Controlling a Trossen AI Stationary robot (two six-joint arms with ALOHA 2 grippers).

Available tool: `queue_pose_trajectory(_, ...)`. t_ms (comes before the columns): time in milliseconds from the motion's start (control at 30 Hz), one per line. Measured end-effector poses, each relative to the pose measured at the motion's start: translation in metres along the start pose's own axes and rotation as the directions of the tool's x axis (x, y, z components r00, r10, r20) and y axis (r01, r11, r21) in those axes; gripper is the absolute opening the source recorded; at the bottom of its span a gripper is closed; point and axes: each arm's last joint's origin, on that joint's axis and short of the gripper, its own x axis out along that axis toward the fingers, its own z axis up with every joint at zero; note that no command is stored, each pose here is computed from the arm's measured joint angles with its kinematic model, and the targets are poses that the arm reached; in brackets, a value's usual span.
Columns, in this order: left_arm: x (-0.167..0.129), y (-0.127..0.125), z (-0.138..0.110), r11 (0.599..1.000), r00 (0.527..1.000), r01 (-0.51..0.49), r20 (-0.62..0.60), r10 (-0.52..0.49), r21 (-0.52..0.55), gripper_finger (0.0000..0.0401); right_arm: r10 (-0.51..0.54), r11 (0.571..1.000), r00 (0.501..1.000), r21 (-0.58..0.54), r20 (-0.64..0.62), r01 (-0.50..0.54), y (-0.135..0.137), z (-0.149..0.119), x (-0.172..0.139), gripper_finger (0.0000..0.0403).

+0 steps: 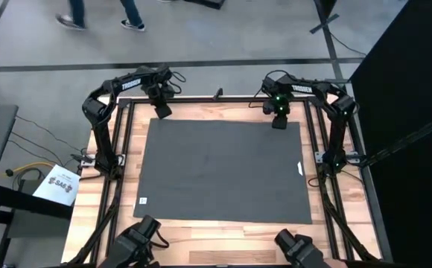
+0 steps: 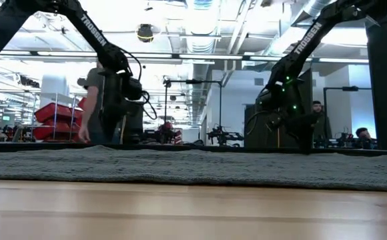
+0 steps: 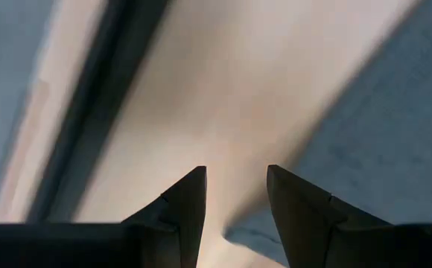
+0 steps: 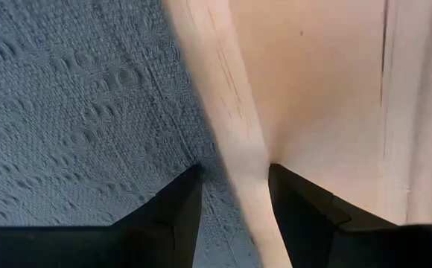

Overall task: Roll towel
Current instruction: Roll the gray towel

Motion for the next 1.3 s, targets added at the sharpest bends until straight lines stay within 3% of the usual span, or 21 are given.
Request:
queue_pose_trajectory(133, 0.001, -0.001, 0.000, 1.000, 1.000, 0.004, -0.003, -0.004, 0.013, 0.0130, -0.013, 1.000, 1.000, 0.016, 0.002, 0.013, 0.004, 0.004, 0.000, 0.0112)
queue_pose_trajectory(433, 0.001, -0.012, -0.001, 0.998, 0.997, 0.046, -0.059, -0.043, 0.049, 0.0130, -0.009, 1.000, 1.000, 0.024, 0.015, 0.009, 0.007, 0.007, 0.000, 0.0007)
queue_pose_trajectory(833, 0.007, -0.016, 0.002, 0.997, 0.994, 0.063, -0.091, -0.058, 0.052, 0.0130, -0.011, 0.999, 1.000, 0.047, 0.017, 0.010, 0.007, 0.007, 0.000, 0.0001)
queue_pose_trajectory(1167, 0.042, -0.014, 0.006, 0.988, 0.968, 0.061, -0.252, -0.023, 0.145, 0.0128, -0.011, 0.999, 1.000, 0.047, 0.017, 0.010, 0.007, 0.007, 0.000, 0.0000)
queue_pose_trajectory(1300, 0.041, -0.017, 0.008, 0.985, 0.962, -0.003, -0.269, 0.050, 0.172, 0.0089, -0.011, 0.999, 1.000, 0.042, 0.017, 0.010, 0.007, 0.007, 0.000, 0.0000)
